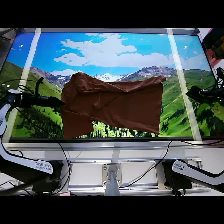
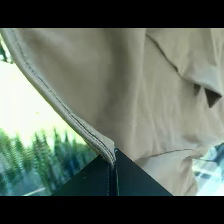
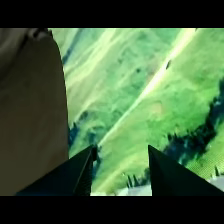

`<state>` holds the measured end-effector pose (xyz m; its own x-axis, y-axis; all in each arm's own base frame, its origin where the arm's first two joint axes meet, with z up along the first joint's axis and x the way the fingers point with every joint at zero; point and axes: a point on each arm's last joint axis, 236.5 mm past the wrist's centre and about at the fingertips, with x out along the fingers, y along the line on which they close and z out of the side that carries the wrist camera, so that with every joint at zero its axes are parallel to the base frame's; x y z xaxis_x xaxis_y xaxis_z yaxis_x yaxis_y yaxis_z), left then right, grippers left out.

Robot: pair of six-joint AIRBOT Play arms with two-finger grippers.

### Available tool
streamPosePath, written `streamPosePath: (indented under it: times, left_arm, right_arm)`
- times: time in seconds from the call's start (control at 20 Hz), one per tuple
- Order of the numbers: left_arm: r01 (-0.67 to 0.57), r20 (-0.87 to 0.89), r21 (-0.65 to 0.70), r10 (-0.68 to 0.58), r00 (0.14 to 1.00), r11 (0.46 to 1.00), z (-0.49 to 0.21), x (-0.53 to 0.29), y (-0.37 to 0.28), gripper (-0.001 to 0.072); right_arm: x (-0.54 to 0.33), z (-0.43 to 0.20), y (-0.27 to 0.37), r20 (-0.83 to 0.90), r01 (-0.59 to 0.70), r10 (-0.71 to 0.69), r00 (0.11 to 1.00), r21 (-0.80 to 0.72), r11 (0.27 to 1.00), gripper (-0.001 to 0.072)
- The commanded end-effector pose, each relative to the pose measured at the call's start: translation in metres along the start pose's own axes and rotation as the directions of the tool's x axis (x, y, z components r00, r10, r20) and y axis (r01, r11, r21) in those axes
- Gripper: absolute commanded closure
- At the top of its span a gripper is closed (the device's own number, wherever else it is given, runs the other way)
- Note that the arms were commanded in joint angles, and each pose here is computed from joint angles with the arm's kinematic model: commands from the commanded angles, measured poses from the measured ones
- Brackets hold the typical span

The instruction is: Fold the clothes and pants, and hang the long-sleeved shirts on hangers.

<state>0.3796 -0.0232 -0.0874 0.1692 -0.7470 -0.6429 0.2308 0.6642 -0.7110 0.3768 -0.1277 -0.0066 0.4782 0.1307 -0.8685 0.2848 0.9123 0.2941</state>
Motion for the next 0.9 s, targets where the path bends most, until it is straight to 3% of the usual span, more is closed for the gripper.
streamPosePath:
  times: [0.0,0.05,0.25,0.35,0.4,0.45,0.85]
  left_arm:
    - [0.017,0.000,-0.021,-0.017,1.000,1.000,0.000,0.000,-0.004,0.0690]
    - [0.028,-0.008,-0.021,-0.028,1.000,0.999,-0.002,0.000,-0.007,0.0690]
    - [0.073,-0.038,-0.022,-0.074,0.997,0.997,-0.009,-0.001,-0.018,0.0690]
    - [0.088,-0.048,-0.022,-0.089,0.995,0.996,-0.011,-0.002,-0.021,0.0690]
    - [0.096,-0.053,-0.022,-0.097,0.994,0.995,-0.012,-0.002,-0.023,0.0690]
    - [0.100,-0.056,-0.022,-0.101,0.993,0.995,-0.013,-0.002,-0.024,0.0690]
    - [0.098,-0.055,-0.022,-0.099,0.994,0.995,-0.013,-0.002,-0.024,0.0690]
  right_arm:
    - [-0.003,-0.038,-0.004,-0.161,0.010,-0.017,0.987,-0.047,0.999,0.0447]
    - [-0.004,-0.051,-0.003,-0.213,0.000,-0.012,0.977,-0.058,0.998,0.0516]
    - [-0.007,-0.130,0.014,-0.471,-0.114,0.087,0.878,-0.027,0.993,0.0518]
    - [0.000,-0.163,0.026,-0.530,-0.160,0.159,0.833,0.045,0.986,0.0479]
    - [0.003,-0.180,0.032,-0.559,-0.177,0.193,0.806,0.082,0.981,0.0330]
    - [0.004,-0.195,0.037,-0.582,-0.189,0.220,0.783,0.115,0.975,0.0257]
    - [0.002,-0.247,0.060,-0.657,-0.180,0.340,0.672,0.301,0.937,0.0260]
